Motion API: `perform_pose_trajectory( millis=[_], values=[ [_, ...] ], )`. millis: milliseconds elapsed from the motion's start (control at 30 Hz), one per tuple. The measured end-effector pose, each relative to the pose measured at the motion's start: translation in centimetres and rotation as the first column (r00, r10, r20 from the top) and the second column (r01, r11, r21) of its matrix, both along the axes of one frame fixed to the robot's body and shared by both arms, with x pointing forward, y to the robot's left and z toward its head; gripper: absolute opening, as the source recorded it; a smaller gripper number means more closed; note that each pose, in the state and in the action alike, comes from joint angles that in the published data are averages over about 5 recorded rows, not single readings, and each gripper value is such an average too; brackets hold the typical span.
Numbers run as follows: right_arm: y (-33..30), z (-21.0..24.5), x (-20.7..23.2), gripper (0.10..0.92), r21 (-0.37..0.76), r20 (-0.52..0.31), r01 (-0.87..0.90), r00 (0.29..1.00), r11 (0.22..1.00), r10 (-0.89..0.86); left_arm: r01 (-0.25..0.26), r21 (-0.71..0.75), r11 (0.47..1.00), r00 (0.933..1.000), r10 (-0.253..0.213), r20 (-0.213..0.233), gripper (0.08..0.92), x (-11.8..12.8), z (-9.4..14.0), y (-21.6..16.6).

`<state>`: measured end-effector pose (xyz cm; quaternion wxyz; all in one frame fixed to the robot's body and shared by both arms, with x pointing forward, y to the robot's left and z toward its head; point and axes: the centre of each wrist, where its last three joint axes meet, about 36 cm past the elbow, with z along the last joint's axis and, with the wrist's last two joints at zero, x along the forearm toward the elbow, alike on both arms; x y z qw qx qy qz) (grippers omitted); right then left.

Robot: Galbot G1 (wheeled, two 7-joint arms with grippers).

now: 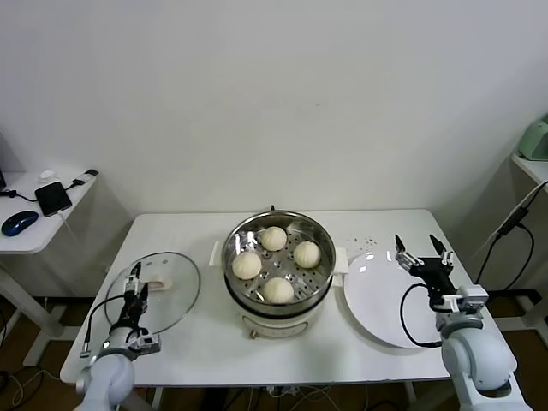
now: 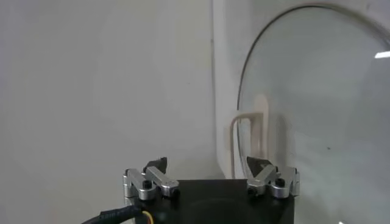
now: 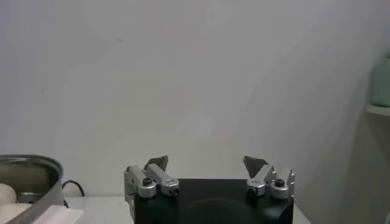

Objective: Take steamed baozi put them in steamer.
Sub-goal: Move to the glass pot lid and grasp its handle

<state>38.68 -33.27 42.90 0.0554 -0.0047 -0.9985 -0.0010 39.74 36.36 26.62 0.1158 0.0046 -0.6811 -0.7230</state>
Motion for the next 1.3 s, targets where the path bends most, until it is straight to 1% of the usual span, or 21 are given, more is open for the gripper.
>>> perform_pose_trajectory(
  millis=[433,600,800,900,1133,1300],
  values=[
    [-0.4,-0.5,-0.6,0.823,0.0,-0.007,0.011,1.0,1.0,-0.011,-0.021,0.025,0.999,0.9996,0.02,0.022,0.823,1.8,-0.8,0.8],
    [-0.5,-0.7,-0.6,0.823,0.0,-0.01,0.014,1.0,1.0,-0.014,-0.029,0.021,0.999,0.9989,0.028,0.038,0.823,2.6,-1.0,1.0],
    [-0.4,-0.7,-0.6,0.823,-0.002,-0.011,0.013,1.0,1.0,-0.013,-0.028,0.017,0.999,0.9981,0.027,0.055,0.818,3.3,-1.4,1.2],
    [-0.4,-0.7,-0.5,0.823,-0.004,-0.01,0.013,1.0,1.0,-0.013,-0.024,0.013,1.0,0.9981,0.023,0.056,0.771,3.5,-1.7,1.2],
    [-0.3,-0.8,-0.6,0.823,-0.006,-0.011,0.013,1.0,1.0,-0.013,-0.011,0.002,1.0,0.9985,0.011,0.053,0.567,3.5,-2.2,1.0],
    [-0.2,-0.7,-0.5,0.823,-0.008,-0.01,0.011,1.0,1.0,-0.012,-0.013,-0.005,1.0,0.9988,0.013,0.047,0.429,3.5,-2.6,1.1]
  ],
)
